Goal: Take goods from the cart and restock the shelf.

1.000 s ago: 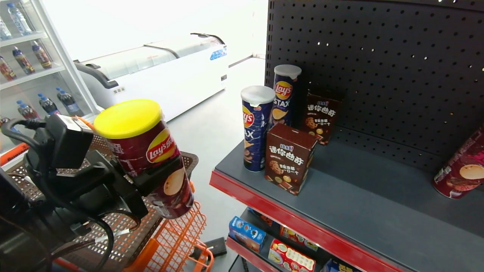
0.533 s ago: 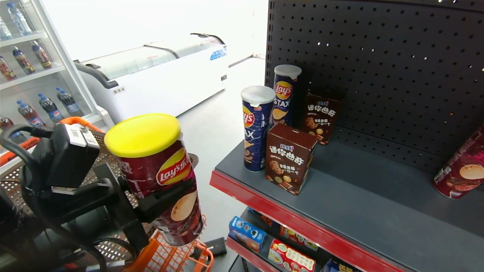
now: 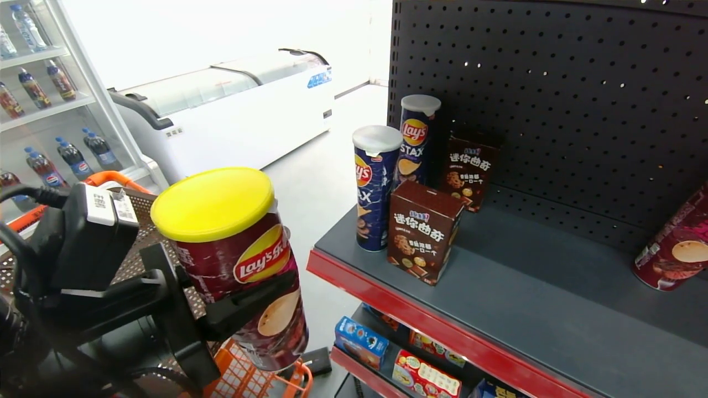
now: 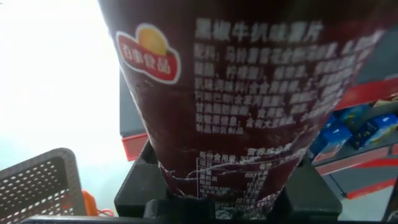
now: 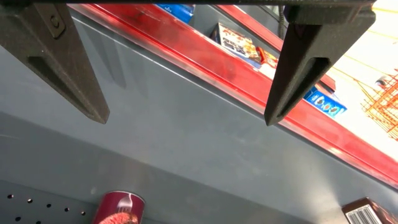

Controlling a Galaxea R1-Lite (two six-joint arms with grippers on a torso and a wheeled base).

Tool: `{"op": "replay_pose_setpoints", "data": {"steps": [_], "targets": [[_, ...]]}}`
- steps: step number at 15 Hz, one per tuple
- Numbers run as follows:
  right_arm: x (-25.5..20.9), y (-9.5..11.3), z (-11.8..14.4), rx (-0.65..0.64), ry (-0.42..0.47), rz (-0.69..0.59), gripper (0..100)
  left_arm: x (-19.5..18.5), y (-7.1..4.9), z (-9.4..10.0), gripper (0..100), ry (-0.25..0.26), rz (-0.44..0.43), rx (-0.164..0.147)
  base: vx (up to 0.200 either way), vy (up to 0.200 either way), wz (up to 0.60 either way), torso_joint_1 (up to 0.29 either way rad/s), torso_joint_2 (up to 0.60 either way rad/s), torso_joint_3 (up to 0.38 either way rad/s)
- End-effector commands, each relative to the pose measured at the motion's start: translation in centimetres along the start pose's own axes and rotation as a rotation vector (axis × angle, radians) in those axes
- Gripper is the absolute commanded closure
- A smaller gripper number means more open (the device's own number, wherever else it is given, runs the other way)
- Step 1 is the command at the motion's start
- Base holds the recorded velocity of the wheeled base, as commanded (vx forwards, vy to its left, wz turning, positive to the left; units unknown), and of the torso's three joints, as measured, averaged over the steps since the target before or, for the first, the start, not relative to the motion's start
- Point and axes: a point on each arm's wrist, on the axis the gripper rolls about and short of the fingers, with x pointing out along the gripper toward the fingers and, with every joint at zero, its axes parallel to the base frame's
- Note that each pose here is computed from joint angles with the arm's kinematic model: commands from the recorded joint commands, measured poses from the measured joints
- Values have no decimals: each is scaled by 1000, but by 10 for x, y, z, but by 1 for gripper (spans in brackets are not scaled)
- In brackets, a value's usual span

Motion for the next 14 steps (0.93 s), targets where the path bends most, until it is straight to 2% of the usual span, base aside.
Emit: {"op": "replay_pose_setpoints", "data": {"steps": [1,5,14], "targets": [[0,0,0,0,0,0,0,1,-6,-1,100,0,-35,-2,0,0,0,0,0,0],[0,0,0,0,0,2,0,4,-16,-2,100,4,-95,-4,0,0,0,0,0,0],[0,0,0,-2,0,3,0,5,-16,-1,100,4,-95,-7,0,0,-600,-1,2,4]]}}
